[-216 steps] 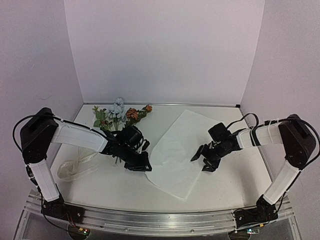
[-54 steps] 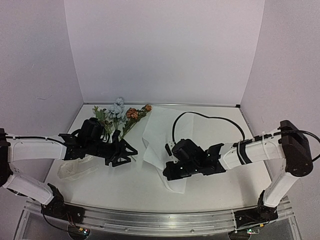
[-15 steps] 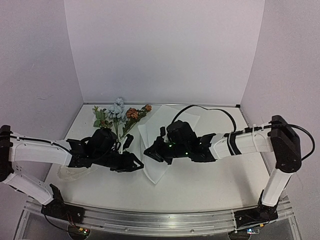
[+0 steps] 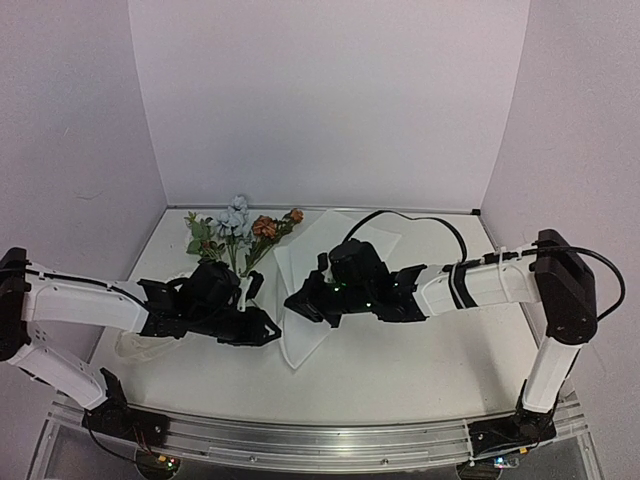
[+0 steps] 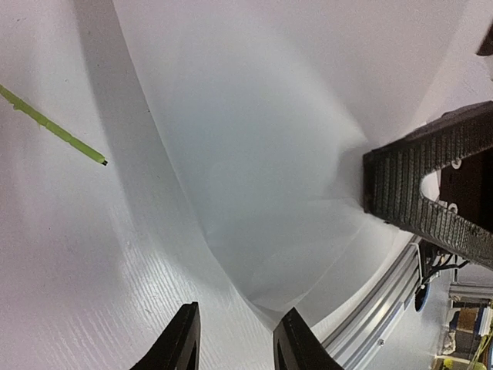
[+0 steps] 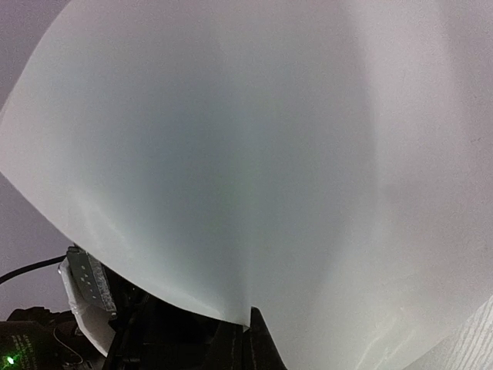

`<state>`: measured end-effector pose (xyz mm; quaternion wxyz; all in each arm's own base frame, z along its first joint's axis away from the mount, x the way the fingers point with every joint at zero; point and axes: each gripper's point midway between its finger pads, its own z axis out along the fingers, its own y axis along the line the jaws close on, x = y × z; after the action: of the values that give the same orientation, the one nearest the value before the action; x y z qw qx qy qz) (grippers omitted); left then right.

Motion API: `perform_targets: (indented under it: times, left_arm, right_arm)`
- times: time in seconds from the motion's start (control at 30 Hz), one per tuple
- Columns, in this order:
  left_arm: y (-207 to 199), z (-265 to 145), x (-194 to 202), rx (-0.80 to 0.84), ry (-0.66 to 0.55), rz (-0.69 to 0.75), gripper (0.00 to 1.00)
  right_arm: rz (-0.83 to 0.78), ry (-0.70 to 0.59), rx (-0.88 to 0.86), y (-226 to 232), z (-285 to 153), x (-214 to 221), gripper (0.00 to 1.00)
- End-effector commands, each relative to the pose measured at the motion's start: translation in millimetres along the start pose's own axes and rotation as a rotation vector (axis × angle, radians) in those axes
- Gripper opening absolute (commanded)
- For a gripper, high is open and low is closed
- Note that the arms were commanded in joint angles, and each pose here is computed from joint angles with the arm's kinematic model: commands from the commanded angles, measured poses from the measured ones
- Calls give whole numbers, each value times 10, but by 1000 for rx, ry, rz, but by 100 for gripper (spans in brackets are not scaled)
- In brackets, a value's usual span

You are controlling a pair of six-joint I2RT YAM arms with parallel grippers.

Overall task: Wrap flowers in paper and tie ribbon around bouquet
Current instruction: Unfold the folded wrapping paper at the center of the board.

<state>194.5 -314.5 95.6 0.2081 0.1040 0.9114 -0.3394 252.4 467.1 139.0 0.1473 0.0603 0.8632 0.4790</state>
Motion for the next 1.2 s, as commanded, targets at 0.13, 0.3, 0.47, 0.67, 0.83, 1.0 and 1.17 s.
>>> perform_targets:
  times: [0.13,0.3,0.47,0.67,0.83,1.0,1.17]
  left_arm:
    - [-178,43,-272,-11,-57,23,39]
    - [-232,57,-304,-40,-66,49,46]
    - [-75,115,-329,-122,-83,19,25]
    - [-85,114,-361,-120,-99,0,1]
    - [-127,105,-374,-97,-104,-11,0]
    - [-119,122,-338,-90,-94,-19,0]
    - [-187,133,-326,-50,-89,-1,0]
  right_arm:
    - [-44,-13,-40,205,-80,0,0]
    - [-52,-11,-30,171,-97,15,0]
    - [-68,-13,-23,142,-141,32,0]
    - [-125,-18,34,-34,-278,65,9]
    - [-172,-19,79,-158,-346,78,9]
    - [-200,-18,106,-217,-365,81,3]
    - [-353,45,136,-48,-427,212,30]
